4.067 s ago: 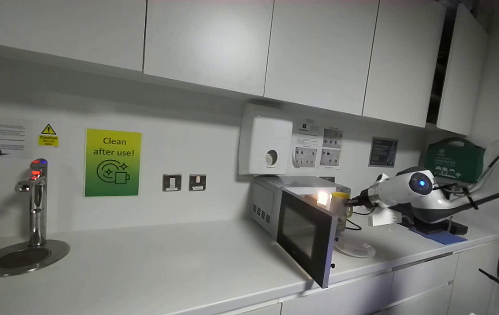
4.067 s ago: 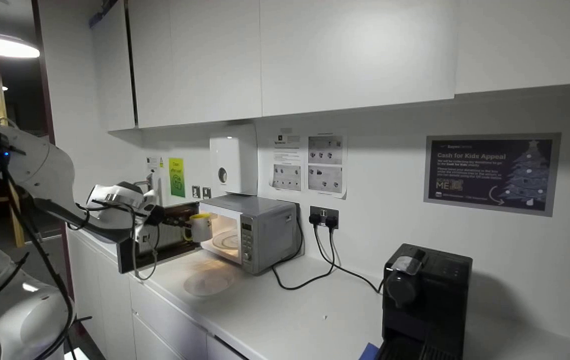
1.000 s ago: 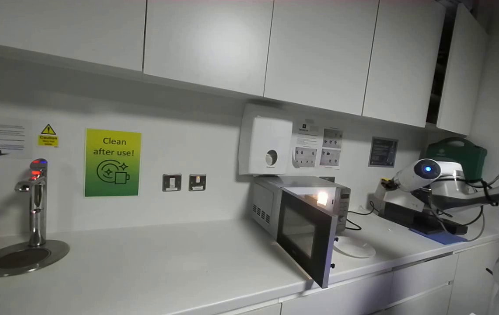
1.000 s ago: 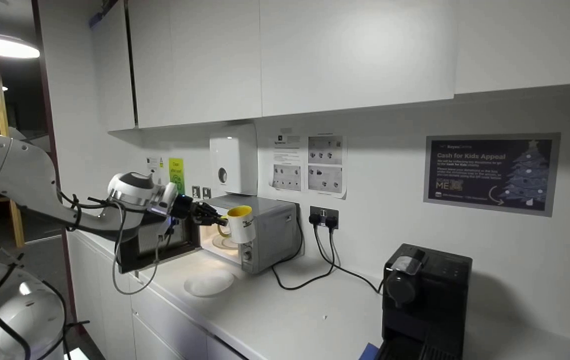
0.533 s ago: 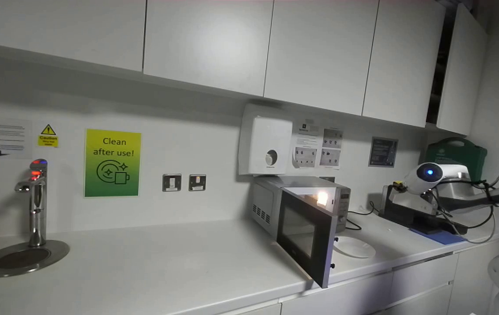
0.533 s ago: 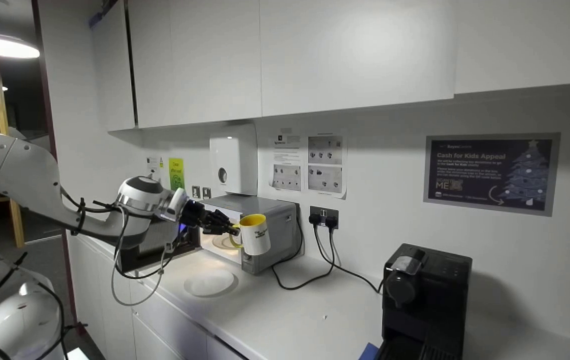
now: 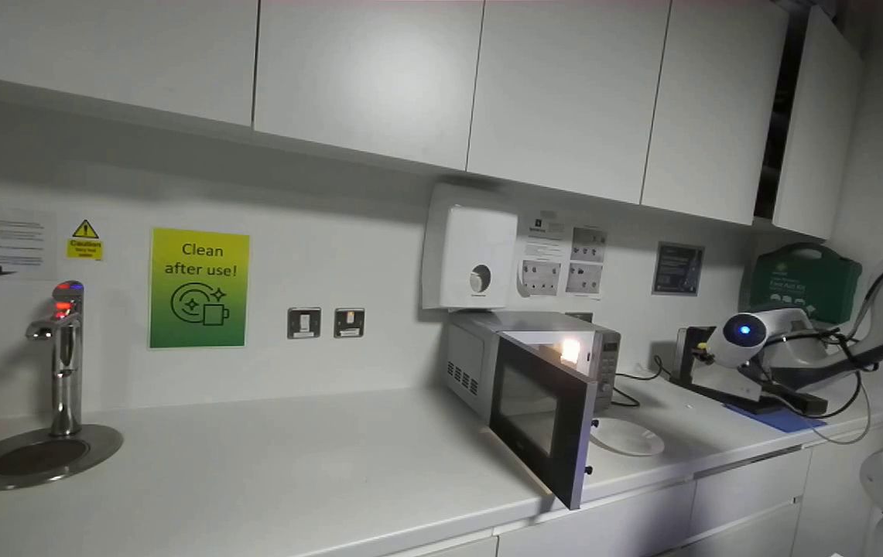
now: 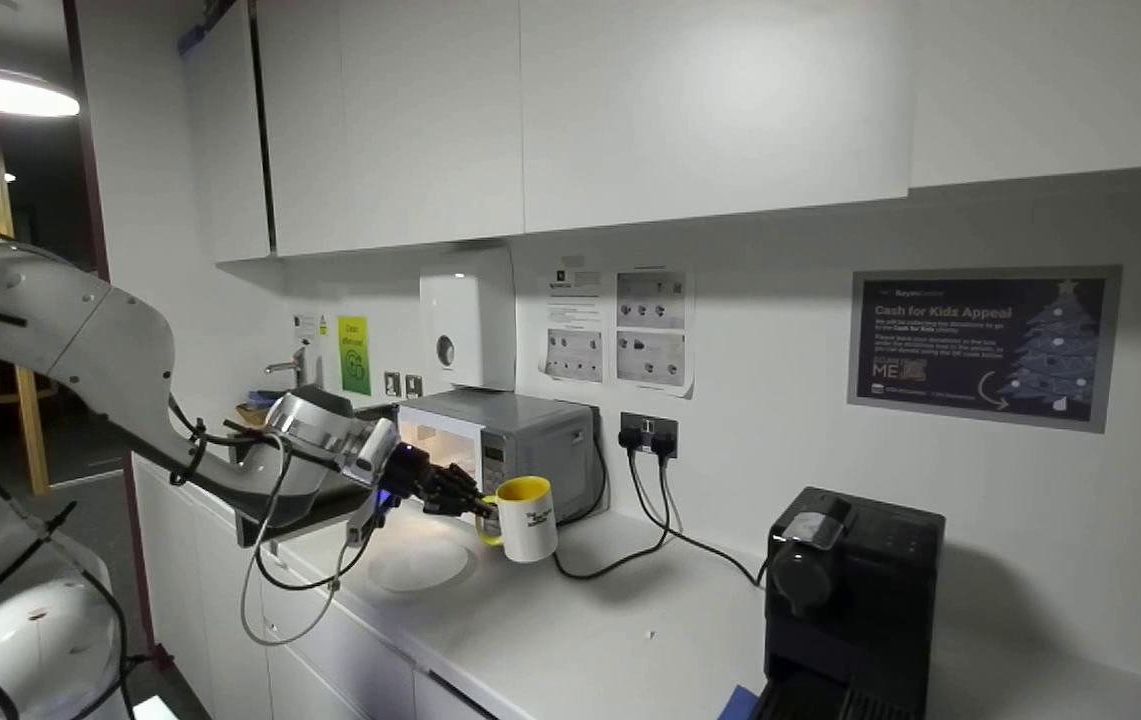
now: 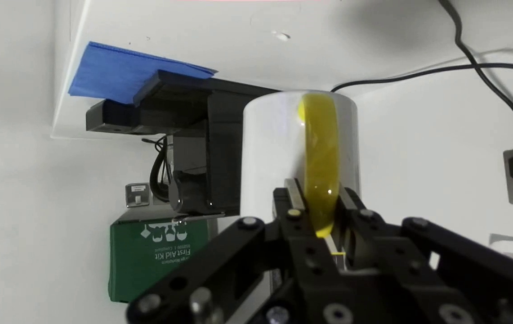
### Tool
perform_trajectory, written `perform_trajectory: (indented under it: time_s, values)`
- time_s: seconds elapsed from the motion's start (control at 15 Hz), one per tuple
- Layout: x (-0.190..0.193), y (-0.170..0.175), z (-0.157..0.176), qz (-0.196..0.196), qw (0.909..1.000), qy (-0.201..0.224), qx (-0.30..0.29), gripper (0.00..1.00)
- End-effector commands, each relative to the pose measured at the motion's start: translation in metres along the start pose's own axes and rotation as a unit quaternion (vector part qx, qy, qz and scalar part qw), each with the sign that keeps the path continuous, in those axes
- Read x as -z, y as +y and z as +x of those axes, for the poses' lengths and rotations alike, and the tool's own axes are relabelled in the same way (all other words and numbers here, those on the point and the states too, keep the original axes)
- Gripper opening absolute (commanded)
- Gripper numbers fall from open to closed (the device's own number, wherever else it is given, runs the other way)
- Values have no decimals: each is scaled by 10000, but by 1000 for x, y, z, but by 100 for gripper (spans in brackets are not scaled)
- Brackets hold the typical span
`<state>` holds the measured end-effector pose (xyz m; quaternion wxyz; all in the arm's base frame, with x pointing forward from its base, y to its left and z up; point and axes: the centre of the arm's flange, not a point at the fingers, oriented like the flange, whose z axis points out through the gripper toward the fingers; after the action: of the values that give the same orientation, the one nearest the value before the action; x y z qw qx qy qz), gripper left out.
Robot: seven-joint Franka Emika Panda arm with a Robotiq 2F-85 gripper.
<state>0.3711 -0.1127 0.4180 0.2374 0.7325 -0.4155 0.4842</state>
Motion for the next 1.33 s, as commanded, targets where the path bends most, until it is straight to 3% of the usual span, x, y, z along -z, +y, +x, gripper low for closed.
perform_trajectory:
  time_s: [0.0,0.4,1.27]
  values:
    - [-26,-11,-12,-127,9993,331,-65,5]
    - [-46,-12,-27,-236,9968,601,-470,5]
    - [-84,-26,-68,-341,9990,-88,-290,5]
